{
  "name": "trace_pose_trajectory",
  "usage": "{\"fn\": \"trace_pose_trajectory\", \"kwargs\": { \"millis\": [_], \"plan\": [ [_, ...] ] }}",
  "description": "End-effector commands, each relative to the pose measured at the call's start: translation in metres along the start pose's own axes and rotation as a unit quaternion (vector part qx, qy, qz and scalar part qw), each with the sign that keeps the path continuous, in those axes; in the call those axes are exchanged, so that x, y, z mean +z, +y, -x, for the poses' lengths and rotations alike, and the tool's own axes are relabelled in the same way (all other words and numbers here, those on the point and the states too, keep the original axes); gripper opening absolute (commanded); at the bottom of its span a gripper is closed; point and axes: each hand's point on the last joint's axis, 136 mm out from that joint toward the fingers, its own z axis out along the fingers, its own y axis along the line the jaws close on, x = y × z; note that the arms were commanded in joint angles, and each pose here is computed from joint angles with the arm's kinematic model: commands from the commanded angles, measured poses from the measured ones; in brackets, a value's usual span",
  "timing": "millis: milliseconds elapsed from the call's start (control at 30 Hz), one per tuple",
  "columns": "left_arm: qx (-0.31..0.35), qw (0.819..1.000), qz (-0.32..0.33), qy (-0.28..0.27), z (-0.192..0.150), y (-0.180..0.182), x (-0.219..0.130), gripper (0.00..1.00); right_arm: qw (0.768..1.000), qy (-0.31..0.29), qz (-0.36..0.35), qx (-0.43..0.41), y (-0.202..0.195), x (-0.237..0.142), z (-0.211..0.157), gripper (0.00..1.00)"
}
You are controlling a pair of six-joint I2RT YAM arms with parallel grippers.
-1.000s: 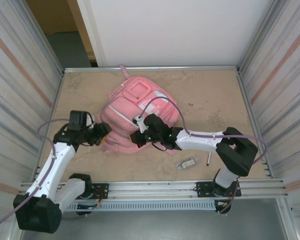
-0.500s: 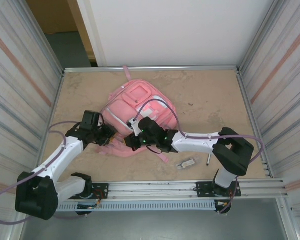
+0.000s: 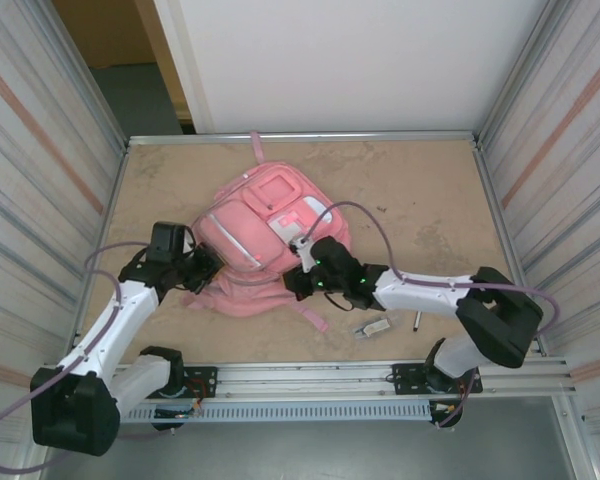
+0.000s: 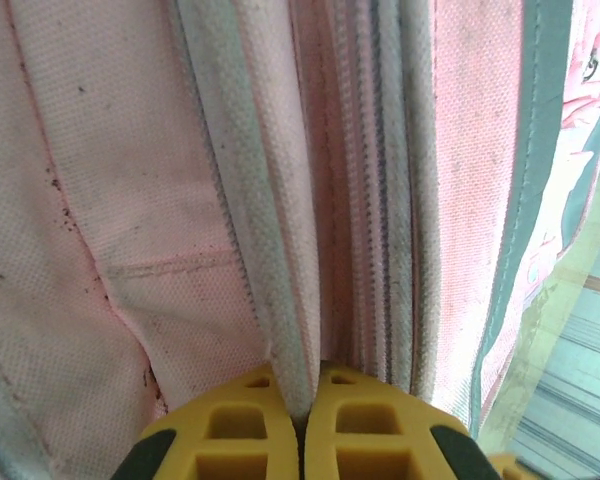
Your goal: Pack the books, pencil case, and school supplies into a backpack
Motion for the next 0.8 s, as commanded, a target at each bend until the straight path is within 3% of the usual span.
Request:
{"fn": "trace_pose_trajectory", "kwargs": {
  "millis": [0, 200, 400, 433, 467, 500, 567, 733, 767],
  "plan": [
    [0.022, 1.000, -0.015, -0.002, 0.003, -0.004, -0.013, 0.00, 0.997, 0.011, -0.076, 0.009, -0.052, -0.014, -0.015, 0.00],
    [0.030, 0.999, -0.027, 0.032, -0.004, -0.007, -0.008, 0.00, 0.987, -0.004, -0.150, 0.054, -0.116, -0.023, -0.006, 0.00],
    [0.028, 0.997, -0.043, 0.065, -0.027, -0.011, -0.007, 0.00, 0.994, -0.011, -0.102, 0.043, -0.100, -0.027, 0.015, 0.08],
    [0.031, 0.997, -0.040, 0.064, -0.033, -0.010, -0.007, 0.07, 0.995, -0.011, -0.098, 0.035, -0.097, -0.030, 0.017, 0.11],
    [0.030, 0.997, -0.038, 0.062, -0.038, -0.008, -0.008, 0.26, 0.995, -0.014, -0.094, 0.024, -0.093, -0.035, 0.020, 0.14],
    [0.024, 0.997, -0.039, 0.062, -0.043, -0.006, -0.009, 0.38, 0.996, -0.016, -0.091, 0.014, -0.090, -0.039, 0.022, 0.18],
    [0.013, 0.996, -0.054, 0.064, -0.050, -0.006, -0.015, 0.41, 0.996, -0.019, -0.086, -0.009, -0.083, -0.050, 0.025, 0.25],
    [0.026, 0.998, -0.059, 0.027, -0.045, -0.011, -0.038, 0.40, 0.995, -0.035, -0.088, -0.039, -0.070, -0.074, 0.041, 0.36],
    [0.030, 0.998, -0.054, 0.022, -0.044, -0.011, -0.040, 0.40, 0.994, -0.034, -0.103, -0.028, -0.072, -0.079, 0.045, 0.44]
  ]
}}
